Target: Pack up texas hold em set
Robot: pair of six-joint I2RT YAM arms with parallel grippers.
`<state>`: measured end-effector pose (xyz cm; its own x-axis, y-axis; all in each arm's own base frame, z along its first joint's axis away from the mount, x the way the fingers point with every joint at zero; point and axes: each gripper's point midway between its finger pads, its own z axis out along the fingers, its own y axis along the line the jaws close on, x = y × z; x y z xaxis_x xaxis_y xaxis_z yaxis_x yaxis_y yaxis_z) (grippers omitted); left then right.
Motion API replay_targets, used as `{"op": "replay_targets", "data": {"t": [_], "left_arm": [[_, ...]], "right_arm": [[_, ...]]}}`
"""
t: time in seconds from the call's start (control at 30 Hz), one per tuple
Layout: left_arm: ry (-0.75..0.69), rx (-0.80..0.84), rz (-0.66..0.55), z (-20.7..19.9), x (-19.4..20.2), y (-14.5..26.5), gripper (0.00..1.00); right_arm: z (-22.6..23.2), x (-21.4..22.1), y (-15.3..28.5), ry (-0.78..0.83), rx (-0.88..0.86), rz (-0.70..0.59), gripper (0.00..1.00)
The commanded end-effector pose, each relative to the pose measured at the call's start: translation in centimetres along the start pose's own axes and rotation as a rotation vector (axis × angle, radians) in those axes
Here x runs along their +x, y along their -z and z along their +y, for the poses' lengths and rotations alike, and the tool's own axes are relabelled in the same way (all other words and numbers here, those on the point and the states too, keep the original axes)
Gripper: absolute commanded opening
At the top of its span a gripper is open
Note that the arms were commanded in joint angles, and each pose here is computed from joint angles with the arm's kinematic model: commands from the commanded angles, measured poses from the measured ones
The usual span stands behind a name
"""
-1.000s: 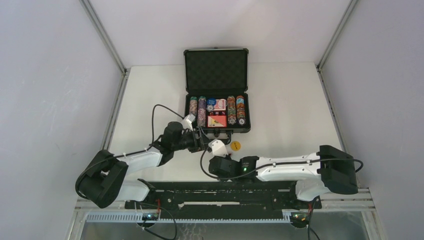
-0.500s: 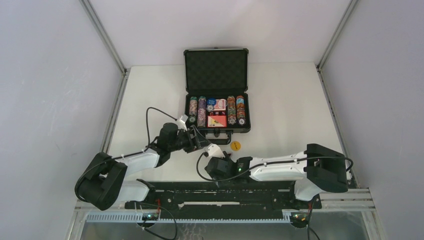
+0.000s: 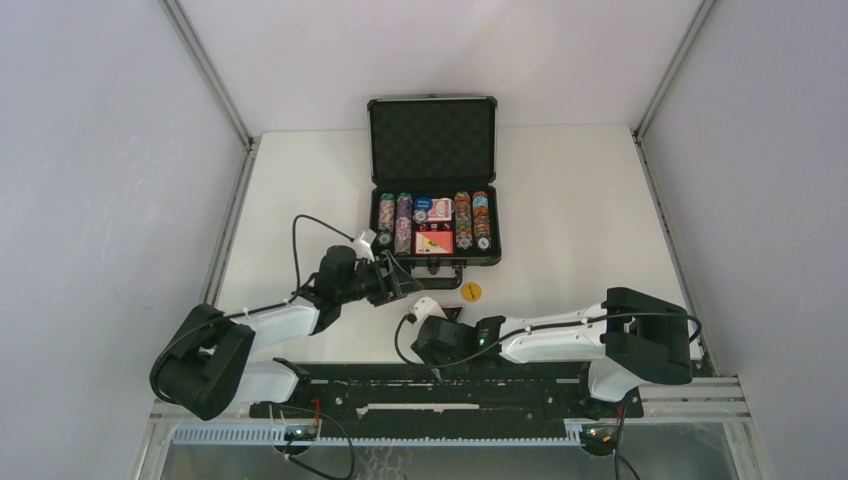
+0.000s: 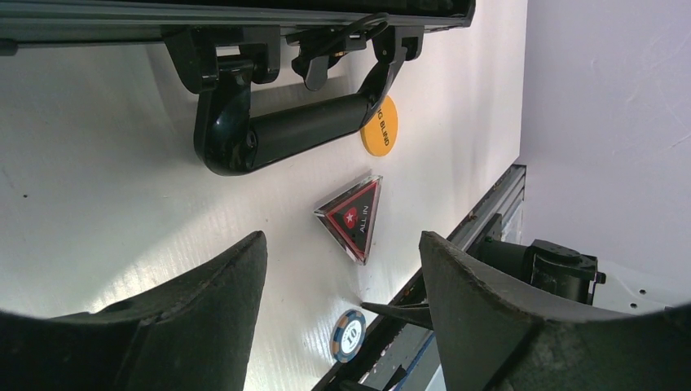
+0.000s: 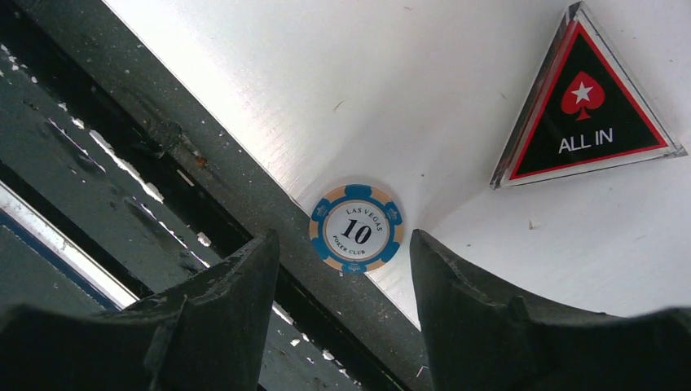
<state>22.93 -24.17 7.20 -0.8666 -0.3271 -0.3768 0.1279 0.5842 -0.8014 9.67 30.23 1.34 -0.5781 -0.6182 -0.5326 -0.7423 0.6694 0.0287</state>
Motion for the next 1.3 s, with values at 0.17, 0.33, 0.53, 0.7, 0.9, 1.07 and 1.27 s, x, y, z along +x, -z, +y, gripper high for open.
{"op": "replay_targets", "data": {"t": [0.17, 0.33, 0.53, 0.7, 0.9, 1.07, 1.27], "left_arm": [[-0.008, 0.037, -0.019, -0.7, -0.6, -0.2, 0.74], [-0.006, 0.040, -0.016, -0.7, -0.5, -0.1, 0.73], [-0.006, 0.042, -0.016, -0.7, -0.5, -0.1, 0.74], [-0.005, 0.043, -0.013, -0.7, -0.4, -0.1, 0.74], [-0.002, 0.048, -0.012, -0.8, -0.4, -0.2, 0.73], [0.000, 0.050, -0.011, -0.8, -0.4, -0.2, 0.73], [0.000, 0.053, -0.009, -0.9, -0.3, -0.2, 0.73]], "right_arm": [[0.3, -0.7, -0.4, 0.024, -0.011, -0.012, 0.65], [0.1, -0.2, -0.6, 0.024, 0.001, 0.004, 0.63], [-0.2, 0.1, -0.8, 0.022, 0.020, 0.019, 0.60], [-0.3, 0.4, -0.9, 0.023, 0.028, 0.032, 0.57], [-0.1, 1.0, -1.0, 0.042, 0.028, 0.050, 0.60], [0.1, 1.3, -1.0, 0.051, 0.021, 0.058, 0.61], [0.1, 1.7, -0.8, 0.056, 0.021, 0.068, 0.61]]}}
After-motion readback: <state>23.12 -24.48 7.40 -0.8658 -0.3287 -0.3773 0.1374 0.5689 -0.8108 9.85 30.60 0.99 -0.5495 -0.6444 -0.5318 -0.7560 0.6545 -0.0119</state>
